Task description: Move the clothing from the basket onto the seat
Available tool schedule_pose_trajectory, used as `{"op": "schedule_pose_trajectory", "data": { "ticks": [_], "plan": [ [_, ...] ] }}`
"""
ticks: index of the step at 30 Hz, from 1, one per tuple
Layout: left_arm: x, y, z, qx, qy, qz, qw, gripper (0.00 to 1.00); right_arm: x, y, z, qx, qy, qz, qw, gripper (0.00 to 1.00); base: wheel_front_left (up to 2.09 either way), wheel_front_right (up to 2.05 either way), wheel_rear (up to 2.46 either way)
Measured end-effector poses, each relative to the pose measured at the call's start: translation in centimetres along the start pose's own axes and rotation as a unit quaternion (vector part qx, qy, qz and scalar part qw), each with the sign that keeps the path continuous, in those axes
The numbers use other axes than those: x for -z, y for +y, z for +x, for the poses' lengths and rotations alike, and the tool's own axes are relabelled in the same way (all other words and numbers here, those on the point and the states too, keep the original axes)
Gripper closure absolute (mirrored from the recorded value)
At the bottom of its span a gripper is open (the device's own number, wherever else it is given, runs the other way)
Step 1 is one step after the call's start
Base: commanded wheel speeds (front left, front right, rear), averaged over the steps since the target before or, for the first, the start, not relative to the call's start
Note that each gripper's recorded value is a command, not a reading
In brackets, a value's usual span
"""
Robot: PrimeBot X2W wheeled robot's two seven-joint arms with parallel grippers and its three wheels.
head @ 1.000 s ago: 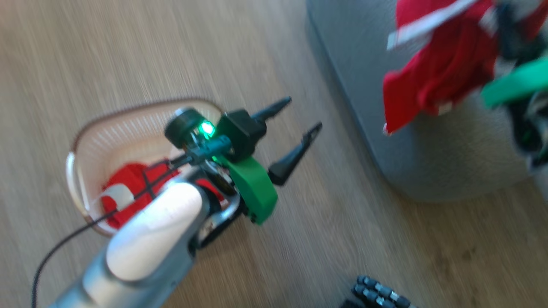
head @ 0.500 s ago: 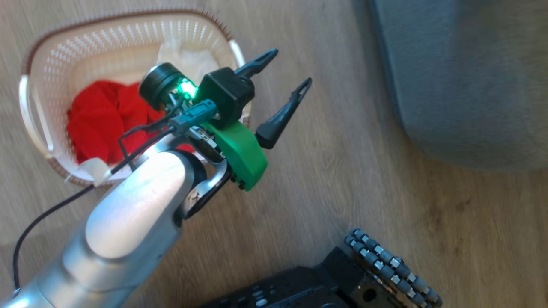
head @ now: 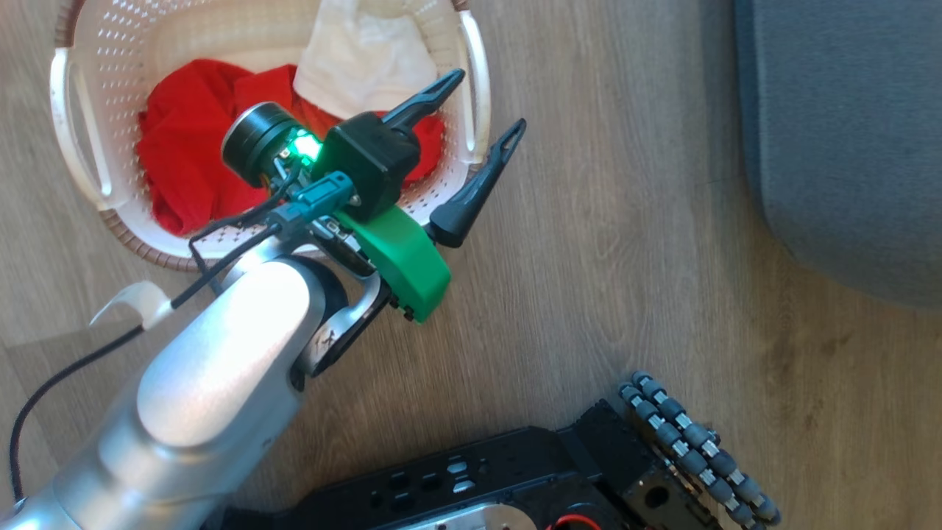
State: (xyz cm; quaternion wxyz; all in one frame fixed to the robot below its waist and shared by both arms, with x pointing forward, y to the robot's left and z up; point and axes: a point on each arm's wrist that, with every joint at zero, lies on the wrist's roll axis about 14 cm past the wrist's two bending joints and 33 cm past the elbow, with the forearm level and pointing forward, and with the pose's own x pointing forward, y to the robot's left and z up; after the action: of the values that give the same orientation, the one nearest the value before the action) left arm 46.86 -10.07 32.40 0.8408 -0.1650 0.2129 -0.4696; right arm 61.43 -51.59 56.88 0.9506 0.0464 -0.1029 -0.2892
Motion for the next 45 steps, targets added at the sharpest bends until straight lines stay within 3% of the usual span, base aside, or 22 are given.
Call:
{"op": "schedule_pose_trajectory", "data": {
  "ticks": [7,8,9,10,14,20,27,37,41,45],
  "plan": [
    [1.4,1.2,-1.3,-0.029,0.017,-0.008,0.999,0.00,12.5,-6.0,-6.4,0.092,0.140,-0.015,0.986,0.97,0.00,0.00,0.00],
    [1.6,1.2,-1.6,-0.034,0.021,-0.009,0.999,0.00,13.3,-5.9,-7.0,0.093,0.152,-0.017,0.984,0.75,0.00,0.00,0.00],
    [1.7,1.1,-1.8,-0.036,0.023,-0.010,0.999,0.00,13.8,-5.6,-7.2,0.091,0.156,-0.016,0.983,0.27,0.00,0.00,0.00],
    [1.8,1.2,-2.0,-0.039,0.025,-0.011,0.999,0.00,13.9,-5.3,-7.3,0.089,0.158,-0.015,0.983,0.00,0.00,0.00,0.00],
    [1.0,1.7,-2.0,-0.048,0.016,-0.004,0.999,0.00,13.4,-4.4,-7.3,0.074,0.157,-0.020,0.985,0.00,0.00,0.00,0.00],
    [-1.8,0.2,-1.5,-0.035,-0.016,0.009,0.999,0.00,9.5,-4.1,-7.5,0.039,0.134,-0.054,0.989,0.00,0.00,0.00,0.00],
    [-6.0,-1.0,-2.0,-0.047,-0.064,0.019,0.997,0.00,6.2,-5.9,-11.8,-0.001,0.139,-0.090,0.986,0.00,0.00,0.00,0.00],
    [-8.6,-3.6,-5.9,-0.093,-0.103,0.013,0.990,0.00,-1.4,-6.5,-17.9,-0.070,0.098,-0.083,0.989,0.00,0.00,0.00,0.00],
    [-10.4,-4.5,-7.6,-0.111,-0.131,0.020,0.985,0.00,-2.8,-4.2,-20.4,-0.122,0.087,-0.074,0.986,0.00,0.00,0.00,0.00],
    [-11.4,-4.0,-10.1,-0.151,-0.153,0.030,0.976,0.00,-2.3,1.0,-23.3,-0.194,0.084,-0.058,0.976,0.00,0.00,0.00,0.00]
  ]
}}
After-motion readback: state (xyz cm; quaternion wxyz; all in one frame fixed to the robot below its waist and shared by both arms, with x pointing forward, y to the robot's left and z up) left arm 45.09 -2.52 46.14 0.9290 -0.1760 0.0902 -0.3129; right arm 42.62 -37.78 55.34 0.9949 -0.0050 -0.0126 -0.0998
